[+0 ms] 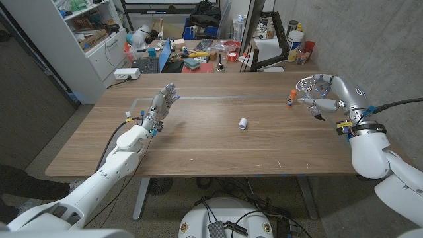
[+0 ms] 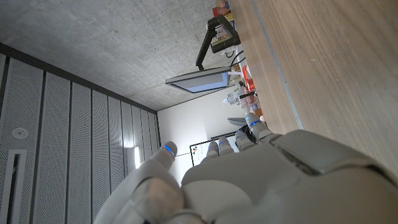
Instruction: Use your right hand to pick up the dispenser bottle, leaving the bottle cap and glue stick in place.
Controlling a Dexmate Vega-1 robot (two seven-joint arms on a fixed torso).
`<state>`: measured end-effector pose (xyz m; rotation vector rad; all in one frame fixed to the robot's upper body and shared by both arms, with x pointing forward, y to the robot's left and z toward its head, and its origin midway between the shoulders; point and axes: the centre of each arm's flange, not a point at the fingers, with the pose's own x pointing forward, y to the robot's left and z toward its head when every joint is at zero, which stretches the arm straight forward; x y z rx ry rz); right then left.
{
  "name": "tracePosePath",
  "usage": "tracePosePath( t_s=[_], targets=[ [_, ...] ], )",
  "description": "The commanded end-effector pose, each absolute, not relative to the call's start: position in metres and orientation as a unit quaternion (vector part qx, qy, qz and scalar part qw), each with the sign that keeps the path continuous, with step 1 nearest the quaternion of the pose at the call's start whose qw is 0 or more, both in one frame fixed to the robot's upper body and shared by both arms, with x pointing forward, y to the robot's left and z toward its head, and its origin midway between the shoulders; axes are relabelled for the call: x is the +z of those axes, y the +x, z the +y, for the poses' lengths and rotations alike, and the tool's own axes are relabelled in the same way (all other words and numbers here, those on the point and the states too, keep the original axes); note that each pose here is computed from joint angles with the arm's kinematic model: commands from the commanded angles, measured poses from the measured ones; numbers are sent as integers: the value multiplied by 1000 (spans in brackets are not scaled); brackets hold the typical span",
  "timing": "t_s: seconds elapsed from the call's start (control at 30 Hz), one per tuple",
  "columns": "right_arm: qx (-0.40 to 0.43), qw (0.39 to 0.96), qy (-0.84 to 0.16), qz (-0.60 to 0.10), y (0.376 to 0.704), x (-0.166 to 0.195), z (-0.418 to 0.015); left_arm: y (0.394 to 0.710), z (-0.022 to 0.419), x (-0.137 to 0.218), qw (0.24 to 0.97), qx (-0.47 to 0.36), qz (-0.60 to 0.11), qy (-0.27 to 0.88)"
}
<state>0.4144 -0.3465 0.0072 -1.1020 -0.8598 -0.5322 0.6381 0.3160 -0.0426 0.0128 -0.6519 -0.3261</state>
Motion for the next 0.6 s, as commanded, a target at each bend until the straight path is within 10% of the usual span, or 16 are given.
tracePosePath(
  t_s=[0.03, 0.6],
  targets=[
    [-239, 744, -469, -412, 420, 13, -346, 639, 320, -44, 935, -159, -319, 3],
    [-238, 745, -446, -435, 430, 26, -338, 639, 330, -45, 936, -153, -317, 1]
  ],
)
